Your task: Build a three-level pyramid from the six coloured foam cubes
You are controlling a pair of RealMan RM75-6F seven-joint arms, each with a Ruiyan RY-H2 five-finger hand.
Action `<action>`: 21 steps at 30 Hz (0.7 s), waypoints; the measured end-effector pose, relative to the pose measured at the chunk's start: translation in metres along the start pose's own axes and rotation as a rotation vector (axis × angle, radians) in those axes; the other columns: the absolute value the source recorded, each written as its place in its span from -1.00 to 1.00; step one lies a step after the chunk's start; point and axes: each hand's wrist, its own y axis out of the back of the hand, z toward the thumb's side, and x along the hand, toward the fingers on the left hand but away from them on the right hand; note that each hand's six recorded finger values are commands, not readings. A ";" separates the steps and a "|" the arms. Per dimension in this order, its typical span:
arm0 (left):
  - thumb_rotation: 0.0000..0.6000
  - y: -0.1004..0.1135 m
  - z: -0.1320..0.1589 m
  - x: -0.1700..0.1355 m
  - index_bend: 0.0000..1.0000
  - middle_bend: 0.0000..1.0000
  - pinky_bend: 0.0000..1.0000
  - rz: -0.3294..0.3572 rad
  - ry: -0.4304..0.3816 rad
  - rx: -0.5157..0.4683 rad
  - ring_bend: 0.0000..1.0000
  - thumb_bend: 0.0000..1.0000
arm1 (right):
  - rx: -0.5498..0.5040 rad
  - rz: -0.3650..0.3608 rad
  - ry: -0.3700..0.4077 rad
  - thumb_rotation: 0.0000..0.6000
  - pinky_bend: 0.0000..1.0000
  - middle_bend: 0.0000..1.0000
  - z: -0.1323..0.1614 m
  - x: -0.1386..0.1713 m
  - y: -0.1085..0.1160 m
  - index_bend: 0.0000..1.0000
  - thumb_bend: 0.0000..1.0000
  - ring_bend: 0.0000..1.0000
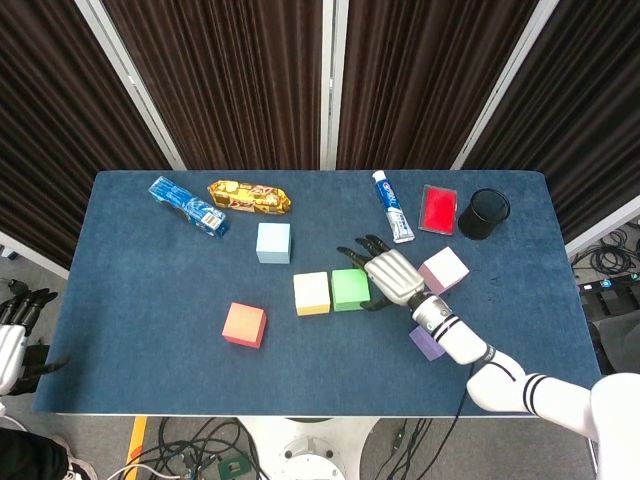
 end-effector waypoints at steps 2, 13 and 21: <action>1.00 0.000 0.000 0.000 -0.70 -0.76 -0.74 -0.001 0.001 0.000 -0.89 -1.00 | -0.003 -0.003 0.000 1.00 -1.00 -0.14 0.001 -0.002 0.000 -1.00 -0.41 -0.93; 1.00 0.002 -0.001 -0.001 -0.70 -0.76 -0.74 0.001 0.000 -0.001 -0.89 -1.00 | -0.016 0.004 -0.003 1.00 -1.00 -0.14 0.004 -0.006 -0.005 -1.00 -0.52 -0.93; 1.00 0.002 -0.002 0.000 -0.70 -0.76 -0.74 0.000 -0.001 -0.005 -0.89 -1.00 | -0.027 0.005 0.001 1.00 -1.00 -0.15 0.006 -0.008 -0.006 -1.00 -0.53 -0.93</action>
